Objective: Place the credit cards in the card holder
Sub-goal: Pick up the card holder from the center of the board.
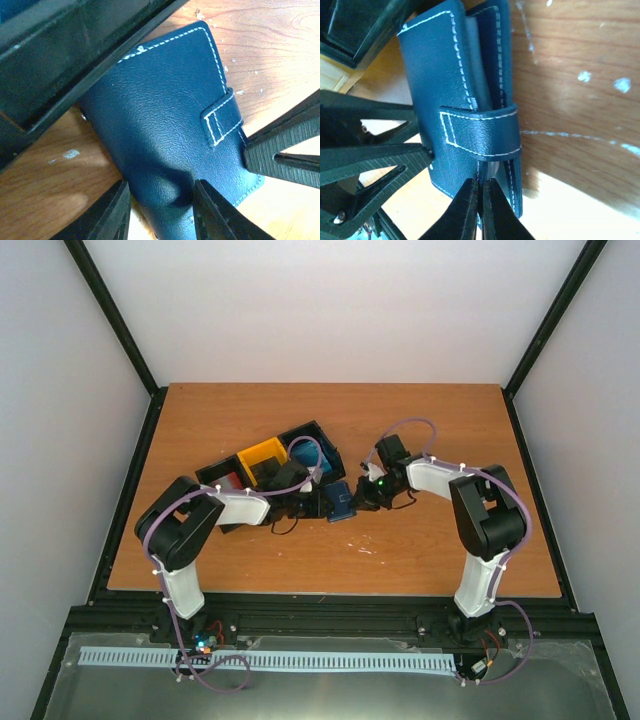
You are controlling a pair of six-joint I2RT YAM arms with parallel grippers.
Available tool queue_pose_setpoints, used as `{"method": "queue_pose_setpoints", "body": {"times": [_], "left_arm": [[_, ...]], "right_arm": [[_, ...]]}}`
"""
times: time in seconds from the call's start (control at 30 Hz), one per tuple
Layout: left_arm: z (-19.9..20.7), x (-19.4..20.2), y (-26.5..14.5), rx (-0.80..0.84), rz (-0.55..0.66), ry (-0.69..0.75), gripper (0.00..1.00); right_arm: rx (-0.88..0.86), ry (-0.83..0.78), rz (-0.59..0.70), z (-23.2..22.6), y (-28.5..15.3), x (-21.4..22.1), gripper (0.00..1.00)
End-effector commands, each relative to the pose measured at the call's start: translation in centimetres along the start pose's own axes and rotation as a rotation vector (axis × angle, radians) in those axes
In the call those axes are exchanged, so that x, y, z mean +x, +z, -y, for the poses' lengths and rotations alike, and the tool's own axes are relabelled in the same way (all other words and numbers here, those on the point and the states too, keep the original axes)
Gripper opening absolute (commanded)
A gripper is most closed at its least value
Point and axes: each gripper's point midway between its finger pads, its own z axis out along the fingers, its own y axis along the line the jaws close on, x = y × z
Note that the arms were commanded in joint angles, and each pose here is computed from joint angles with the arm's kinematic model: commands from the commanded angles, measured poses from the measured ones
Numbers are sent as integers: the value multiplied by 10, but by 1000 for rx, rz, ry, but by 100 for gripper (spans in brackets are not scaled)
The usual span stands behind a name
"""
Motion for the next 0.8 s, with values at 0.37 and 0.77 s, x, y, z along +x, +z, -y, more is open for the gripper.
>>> {"method": "queue_pose_setpoints", "body": {"times": [0.37,0.77], "left_arm": [[62,-30,-85,129,201,230,75],[102,-18,-136,42,461,780,100]], "right_arm": [[-173,213,34,-73,-59,2,3],[-227,675,-80,-91,-84,29,3]]}}
